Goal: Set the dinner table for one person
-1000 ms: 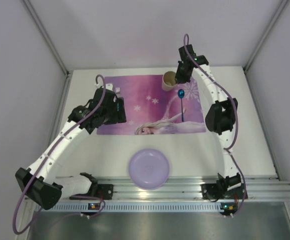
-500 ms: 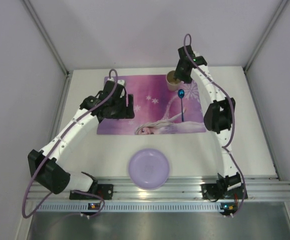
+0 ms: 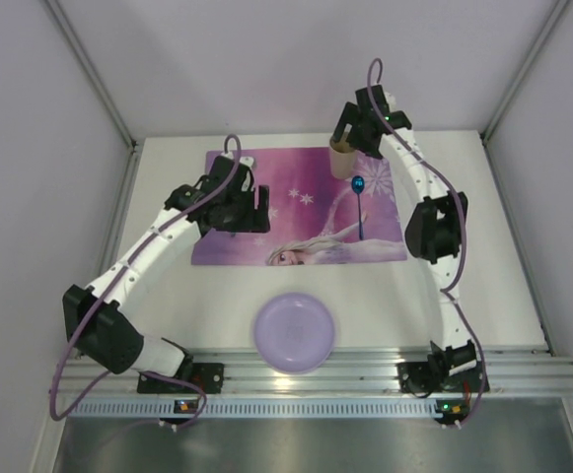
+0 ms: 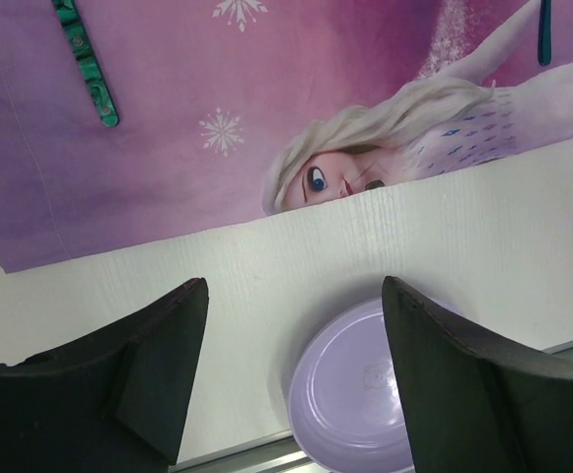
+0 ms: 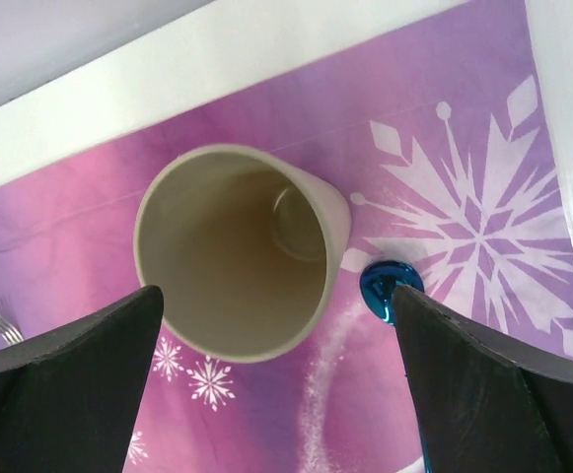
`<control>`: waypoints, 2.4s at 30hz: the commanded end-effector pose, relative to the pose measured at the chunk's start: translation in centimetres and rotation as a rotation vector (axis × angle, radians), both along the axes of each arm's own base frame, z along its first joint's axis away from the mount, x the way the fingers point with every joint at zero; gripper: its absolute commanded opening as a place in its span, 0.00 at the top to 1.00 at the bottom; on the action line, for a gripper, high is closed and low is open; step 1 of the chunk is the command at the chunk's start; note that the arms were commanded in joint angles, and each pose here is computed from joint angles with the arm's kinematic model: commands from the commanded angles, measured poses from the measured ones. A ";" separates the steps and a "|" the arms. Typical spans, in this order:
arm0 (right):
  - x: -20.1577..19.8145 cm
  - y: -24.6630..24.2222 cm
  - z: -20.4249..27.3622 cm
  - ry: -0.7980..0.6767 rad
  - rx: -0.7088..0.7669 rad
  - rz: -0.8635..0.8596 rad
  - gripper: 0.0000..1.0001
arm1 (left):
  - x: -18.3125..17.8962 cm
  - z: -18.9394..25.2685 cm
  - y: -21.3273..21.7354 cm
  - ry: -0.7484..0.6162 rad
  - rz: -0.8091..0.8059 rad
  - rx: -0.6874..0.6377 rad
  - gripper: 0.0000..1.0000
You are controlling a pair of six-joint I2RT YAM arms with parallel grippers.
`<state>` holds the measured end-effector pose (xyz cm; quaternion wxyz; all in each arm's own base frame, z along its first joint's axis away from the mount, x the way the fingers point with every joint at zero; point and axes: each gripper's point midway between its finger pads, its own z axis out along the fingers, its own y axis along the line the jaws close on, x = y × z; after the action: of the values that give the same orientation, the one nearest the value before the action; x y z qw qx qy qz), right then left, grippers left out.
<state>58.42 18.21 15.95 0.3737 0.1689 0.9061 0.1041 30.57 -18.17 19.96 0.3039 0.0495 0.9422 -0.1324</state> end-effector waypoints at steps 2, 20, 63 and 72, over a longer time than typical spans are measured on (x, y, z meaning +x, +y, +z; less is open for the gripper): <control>0.7 0.6 10.0 -0.236 0.092 0.042 0.00 | 0.7 -0.8 -0.1 -0.032 -0.045 0.003 0.24; -16.5 -7.2 15.4 -0.182 0.064 0.057 0.00 | -7.7 -12.0 -4.8 0.229 -0.414 -0.281 0.27; -25.3 -16.9 12.0 -0.050 -0.018 -0.158 0.00 | 15.6 -8.9 -1.1 0.024 -0.018 0.072 1.00; -25.3 -16.6 10.7 -0.007 -0.012 -0.136 0.00 | 19.8 -12.9 0.2 0.013 0.178 0.115 1.00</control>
<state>33.45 1.91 26.23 0.3796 0.2331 0.8924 0.0721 47.07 -19.07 5.63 0.2435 0.0282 0.9645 -0.0979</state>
